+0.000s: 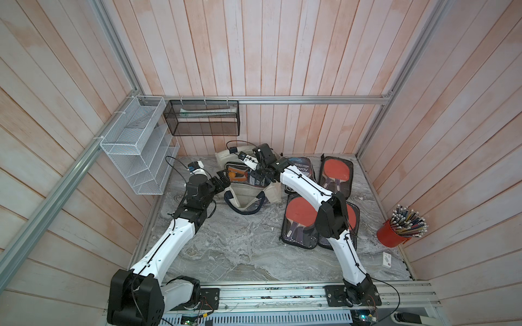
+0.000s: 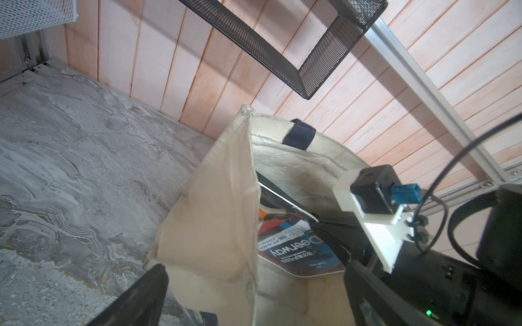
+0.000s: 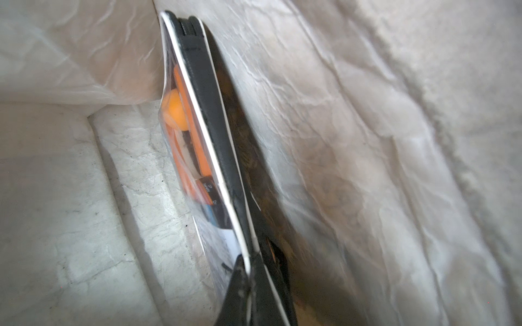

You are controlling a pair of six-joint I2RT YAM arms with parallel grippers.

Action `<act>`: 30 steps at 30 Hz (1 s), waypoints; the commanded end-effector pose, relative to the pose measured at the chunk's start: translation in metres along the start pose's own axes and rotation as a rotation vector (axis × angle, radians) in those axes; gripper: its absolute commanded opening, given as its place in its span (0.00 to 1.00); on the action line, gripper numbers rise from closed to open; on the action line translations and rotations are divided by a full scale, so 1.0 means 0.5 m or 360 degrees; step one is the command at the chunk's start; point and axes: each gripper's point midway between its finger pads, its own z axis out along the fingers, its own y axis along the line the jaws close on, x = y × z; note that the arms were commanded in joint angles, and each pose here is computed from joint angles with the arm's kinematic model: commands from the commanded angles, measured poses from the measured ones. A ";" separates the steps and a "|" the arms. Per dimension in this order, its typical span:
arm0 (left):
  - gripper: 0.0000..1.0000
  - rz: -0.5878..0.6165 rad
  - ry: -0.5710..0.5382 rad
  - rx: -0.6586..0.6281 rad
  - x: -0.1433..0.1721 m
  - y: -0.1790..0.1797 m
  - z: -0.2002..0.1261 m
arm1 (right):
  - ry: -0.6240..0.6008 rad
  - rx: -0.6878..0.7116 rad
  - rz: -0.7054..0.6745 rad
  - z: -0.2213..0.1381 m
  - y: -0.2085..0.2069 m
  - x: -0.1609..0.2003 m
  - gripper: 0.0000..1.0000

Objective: Remove the ping pong set from the canvas bag
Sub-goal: Pick up the ping pong set from the canvas bag, then place the ping pong set at the center of the board.

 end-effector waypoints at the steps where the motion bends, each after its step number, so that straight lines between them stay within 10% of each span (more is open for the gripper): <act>1: 1.00 0.0003 0.0004 -0.0034 0.007 0.015 0.006 | -0.0294 0.0175 0.0076 -0.143 -0.086 -0.125 0.00; 30: 1.00 0.0002 -0.0023 -0.0071 0.000 0.026 -0.001 | -0.0755 0.0585 0.0197 -0.516 -0.202 -0.282 0.00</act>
